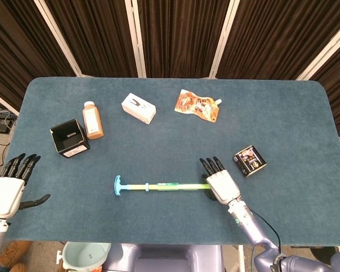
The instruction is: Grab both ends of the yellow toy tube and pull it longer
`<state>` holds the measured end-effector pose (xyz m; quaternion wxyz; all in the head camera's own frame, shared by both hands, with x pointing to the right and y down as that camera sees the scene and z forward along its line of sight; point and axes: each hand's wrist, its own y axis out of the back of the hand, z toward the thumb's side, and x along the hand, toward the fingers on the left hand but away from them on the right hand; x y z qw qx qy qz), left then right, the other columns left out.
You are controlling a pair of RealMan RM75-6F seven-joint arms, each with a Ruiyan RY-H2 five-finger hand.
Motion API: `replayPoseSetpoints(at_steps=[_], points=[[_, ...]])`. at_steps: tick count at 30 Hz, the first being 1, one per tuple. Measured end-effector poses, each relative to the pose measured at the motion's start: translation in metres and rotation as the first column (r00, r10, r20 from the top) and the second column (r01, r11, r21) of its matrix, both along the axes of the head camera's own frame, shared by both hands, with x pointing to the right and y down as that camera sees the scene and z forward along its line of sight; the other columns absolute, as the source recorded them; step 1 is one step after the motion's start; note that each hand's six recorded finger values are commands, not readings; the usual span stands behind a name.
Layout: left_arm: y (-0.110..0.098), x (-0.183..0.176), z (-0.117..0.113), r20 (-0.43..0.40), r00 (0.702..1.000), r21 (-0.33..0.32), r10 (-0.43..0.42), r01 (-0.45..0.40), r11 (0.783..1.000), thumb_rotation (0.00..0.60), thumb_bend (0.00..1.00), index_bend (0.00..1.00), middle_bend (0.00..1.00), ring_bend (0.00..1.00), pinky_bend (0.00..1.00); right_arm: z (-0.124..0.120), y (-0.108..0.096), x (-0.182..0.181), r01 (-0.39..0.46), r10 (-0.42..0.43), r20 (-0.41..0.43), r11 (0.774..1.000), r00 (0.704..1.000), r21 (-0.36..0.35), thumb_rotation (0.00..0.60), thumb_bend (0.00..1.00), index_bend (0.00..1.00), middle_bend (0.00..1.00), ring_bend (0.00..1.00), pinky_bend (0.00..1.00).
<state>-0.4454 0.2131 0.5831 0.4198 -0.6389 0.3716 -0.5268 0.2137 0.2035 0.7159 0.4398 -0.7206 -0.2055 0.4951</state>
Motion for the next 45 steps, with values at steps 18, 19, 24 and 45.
replayPoseSetpoints(at_steps=[18,19,24,45], points=[[-0.021,0.085,0.072,-0.277,0.956,-0.029,0.093,-0.105,0.994,0.6,0.19,0.4,0.1,0.04,0.11,-0.023,0.006,-0.003,-0.004,0.002,0.054,0.999,0.999,0.036,0.6,0.46,0.76,0.1,0.0,0.0],[-0.022,0.092,0.077,-0.286,0.953,-0.039,0.098,-0.114,0.993,0.6,0.18,0.4,0.1,0.04,0.11,-0.024,0.006,-0.003,-0.003,0.001,0.054,0.999,0.999,0.037,0.6,0.46,0.76,0.1,0.0,0.0],[-0.025,0.122,0.097,-0.328,0.938,-0.078,0.116,-0.149,0.986,0.6,0.16,0.43,0.1,0.04,0.11,-0.029,0.007,-0.004,0.003,-0.005,0.063,0.999,0.998,0.043,0.6,0.46,0.75,0.1,0.0,0.0],[-0.016,0.202,0.14,-0.404,0.9,-0.203,0.164,-0.263,0.943,0.6,0.08,0.48,0.12,0.04,0.11,-0.051,0.006,-0.014,0.007,-0.015,0.111,0.997,0.994,0.075,0.6,0.46,0.75,0.1,0.0,0.0]])
